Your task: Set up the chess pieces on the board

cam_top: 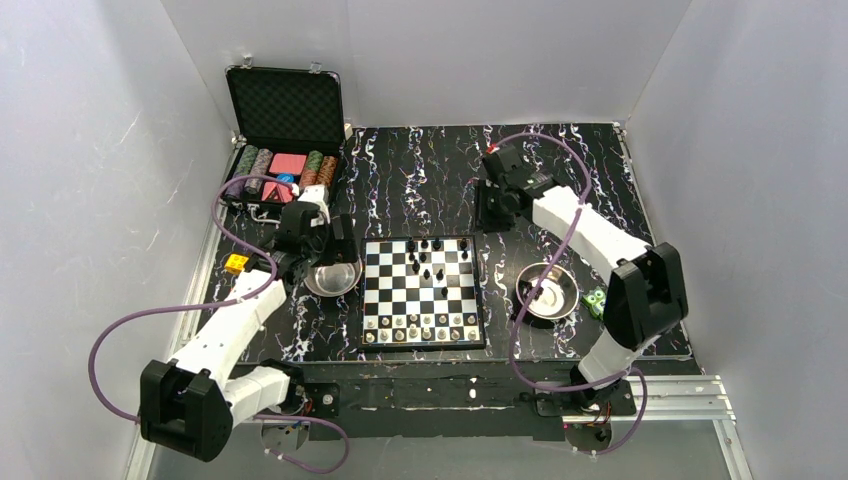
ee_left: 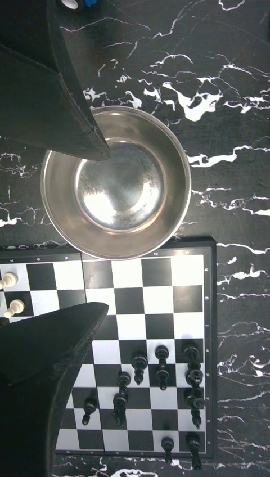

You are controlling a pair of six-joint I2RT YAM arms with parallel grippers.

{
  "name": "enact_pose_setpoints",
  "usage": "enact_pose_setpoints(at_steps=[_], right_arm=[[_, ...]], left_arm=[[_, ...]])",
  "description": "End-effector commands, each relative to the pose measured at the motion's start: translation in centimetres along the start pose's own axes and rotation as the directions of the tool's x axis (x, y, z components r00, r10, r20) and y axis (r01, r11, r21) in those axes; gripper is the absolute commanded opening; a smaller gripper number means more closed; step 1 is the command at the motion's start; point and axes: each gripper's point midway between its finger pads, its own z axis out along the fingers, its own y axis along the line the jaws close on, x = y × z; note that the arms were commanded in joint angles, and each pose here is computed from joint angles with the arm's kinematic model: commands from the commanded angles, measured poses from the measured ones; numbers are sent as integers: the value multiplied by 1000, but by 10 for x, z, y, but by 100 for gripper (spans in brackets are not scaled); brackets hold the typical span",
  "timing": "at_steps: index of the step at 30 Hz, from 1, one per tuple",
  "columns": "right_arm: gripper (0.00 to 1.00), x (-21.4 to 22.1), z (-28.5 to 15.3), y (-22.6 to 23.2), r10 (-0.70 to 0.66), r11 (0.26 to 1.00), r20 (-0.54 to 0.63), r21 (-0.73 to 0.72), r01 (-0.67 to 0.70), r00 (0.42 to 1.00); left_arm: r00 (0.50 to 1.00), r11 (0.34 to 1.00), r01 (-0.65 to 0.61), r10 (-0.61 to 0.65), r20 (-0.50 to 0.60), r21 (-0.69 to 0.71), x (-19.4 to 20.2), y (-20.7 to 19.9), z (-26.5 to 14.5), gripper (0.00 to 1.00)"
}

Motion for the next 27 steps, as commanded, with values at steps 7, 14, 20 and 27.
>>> enact_pose_setpoints(at_steps=[7,14,20,27], right_arm=[[40,16,-43,-27,83,996,209,-55,-73,974],[39,48,-52,-42,136,989,249,-96,-115,959],[38,63,-56,-50,170,982,269,-122,-141,948],[38,70,-53,-57,173,983,241,-96,-154,955]], left_arm=[[999,999,-27,26,46,23,-38,-38,-16,98],[999,999,35,-34,-39,39,-15,-83,-11,98],[990,996,92,-92,-110,-6,7,-111,13,98],[980,988,146,-153,-131,-60,7,-127,47,80]])
